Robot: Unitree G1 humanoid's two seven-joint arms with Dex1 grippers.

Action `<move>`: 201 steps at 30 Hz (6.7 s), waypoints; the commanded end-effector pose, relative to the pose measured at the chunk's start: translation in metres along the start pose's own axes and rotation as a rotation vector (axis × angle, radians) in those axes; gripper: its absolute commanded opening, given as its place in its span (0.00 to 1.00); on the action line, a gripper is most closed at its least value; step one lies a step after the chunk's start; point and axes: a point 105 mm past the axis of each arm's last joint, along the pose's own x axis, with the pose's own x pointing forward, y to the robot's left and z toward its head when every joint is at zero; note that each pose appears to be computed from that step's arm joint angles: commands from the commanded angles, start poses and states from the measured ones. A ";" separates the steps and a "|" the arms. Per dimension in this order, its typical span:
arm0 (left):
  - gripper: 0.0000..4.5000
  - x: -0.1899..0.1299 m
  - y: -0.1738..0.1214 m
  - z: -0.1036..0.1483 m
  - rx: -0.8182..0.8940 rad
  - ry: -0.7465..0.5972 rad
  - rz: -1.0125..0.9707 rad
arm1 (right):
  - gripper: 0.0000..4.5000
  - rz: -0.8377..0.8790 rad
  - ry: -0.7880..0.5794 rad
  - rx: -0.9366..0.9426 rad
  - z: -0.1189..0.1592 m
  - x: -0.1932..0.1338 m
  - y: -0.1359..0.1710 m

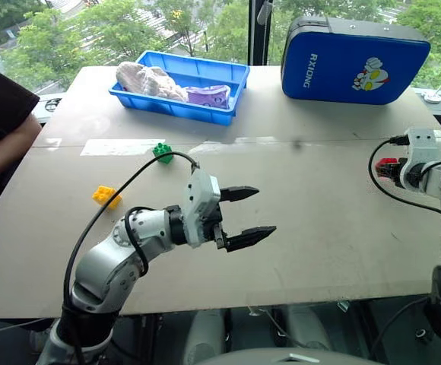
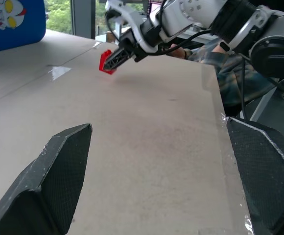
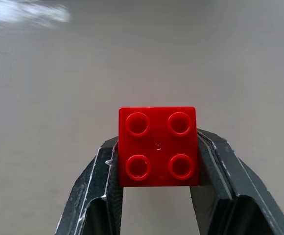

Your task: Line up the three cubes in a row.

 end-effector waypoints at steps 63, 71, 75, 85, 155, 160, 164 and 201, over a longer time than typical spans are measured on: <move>1.00 -0.111 0.081 -0.017 -0.077 0.059 0.882 | 0.92 0.964 -0.438 -0.783 0.048 -0.049 0.171; 1.00 -0.113 0.161 -0.010 -0.119 0.194 1.071 | 0.92 0.706 -0.590 -0.598 0.047 -0.089 0.175; 1.00 -0.107 0.200 -0.009 -0.114 0.252 1.037 | 0.92 0.653 -0.570 -0.592 0.031 -0.101 0.177; 0.94 -0.099 0.244 -0.021 -0.029 0.422 0.872 | 0.93 0.548 -0.569 -0.576 0.018 -0.119 0.176; 0.99 0.018 0.139 -0.040 0.326 0.469 -0.239 | 0.94 0.555 -0.385 -0.480 -0.045 -0.150 0.167; 0.99 -0.022 0.136 -0.018 0.260 0.395 -0.121 | 0.94 0.600 -0.405 -0.477 -0.040 -0.145 0.169; 0.99 -0.064 0.136 0.004 0.180 0.337 0.140 | 0.94 0.660 -0.423 -0.465 -0.037 -0.138 0.172; 0.50 -0.224 0.176 -0.053 -0.173 0.693 0.926 | 0.94 0.791 -0.433 -0.486 -0.035 -0.131 0.185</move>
